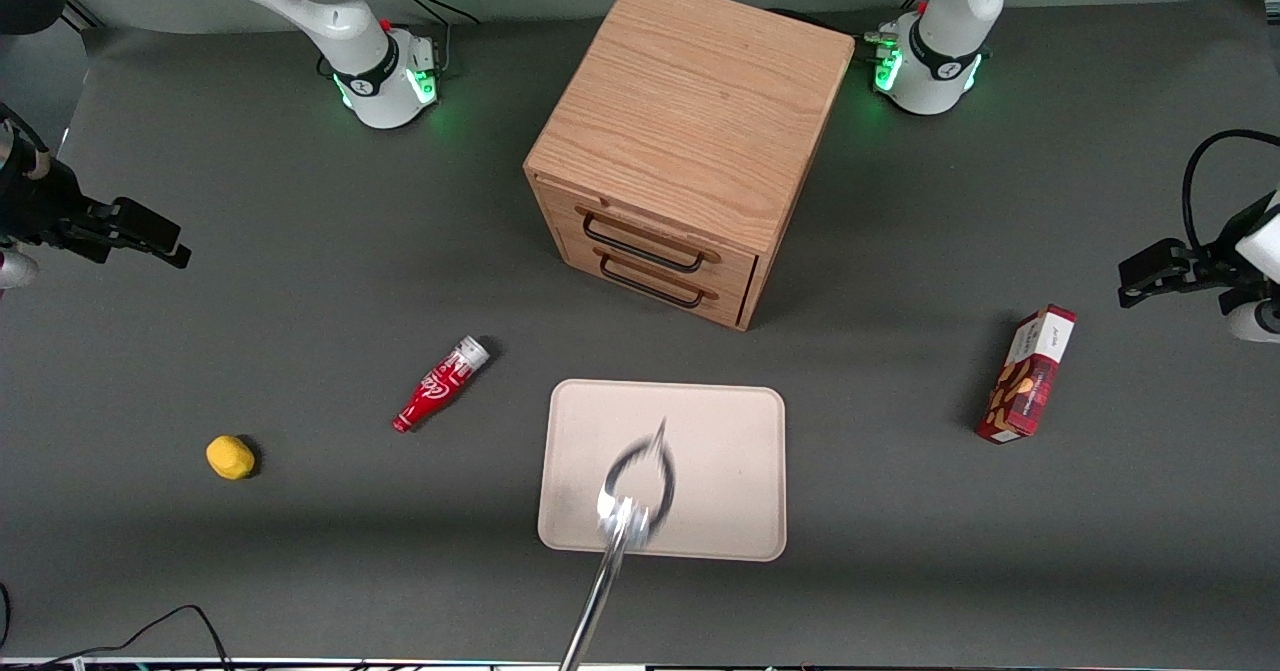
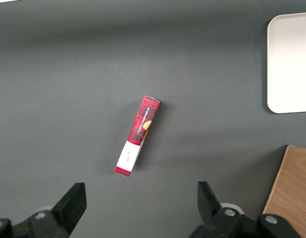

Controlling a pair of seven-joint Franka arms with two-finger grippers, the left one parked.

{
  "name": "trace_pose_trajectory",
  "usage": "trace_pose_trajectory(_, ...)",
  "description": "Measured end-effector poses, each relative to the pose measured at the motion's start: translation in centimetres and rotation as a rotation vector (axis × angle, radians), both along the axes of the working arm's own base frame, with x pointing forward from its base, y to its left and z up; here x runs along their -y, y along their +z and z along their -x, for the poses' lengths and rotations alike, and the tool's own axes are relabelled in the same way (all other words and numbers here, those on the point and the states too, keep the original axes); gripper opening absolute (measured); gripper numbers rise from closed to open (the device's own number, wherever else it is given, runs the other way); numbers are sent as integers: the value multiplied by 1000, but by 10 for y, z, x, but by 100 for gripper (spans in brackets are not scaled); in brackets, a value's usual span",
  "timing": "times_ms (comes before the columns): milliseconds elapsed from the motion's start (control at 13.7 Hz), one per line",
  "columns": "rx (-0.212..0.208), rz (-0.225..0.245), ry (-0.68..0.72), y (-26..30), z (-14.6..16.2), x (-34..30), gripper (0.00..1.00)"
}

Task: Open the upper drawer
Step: 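Move the right gripper toward the upper drawer's black handle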

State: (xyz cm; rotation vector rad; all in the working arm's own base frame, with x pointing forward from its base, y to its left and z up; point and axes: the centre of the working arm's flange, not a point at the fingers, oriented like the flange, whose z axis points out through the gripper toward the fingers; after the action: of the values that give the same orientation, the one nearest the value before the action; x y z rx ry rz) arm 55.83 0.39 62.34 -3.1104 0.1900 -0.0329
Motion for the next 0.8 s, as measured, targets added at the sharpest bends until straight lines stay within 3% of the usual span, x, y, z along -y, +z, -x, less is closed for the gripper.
trace_pose_trajectory(293, -6, 1, 73, 2, 0, -31, 100)
trace_pose_trajectory(659, -32, -16, 471, -2, 14, -192, 100)
trace_pose_trajectory(805, -66, -40, 610, -24, 29, -263, 100)
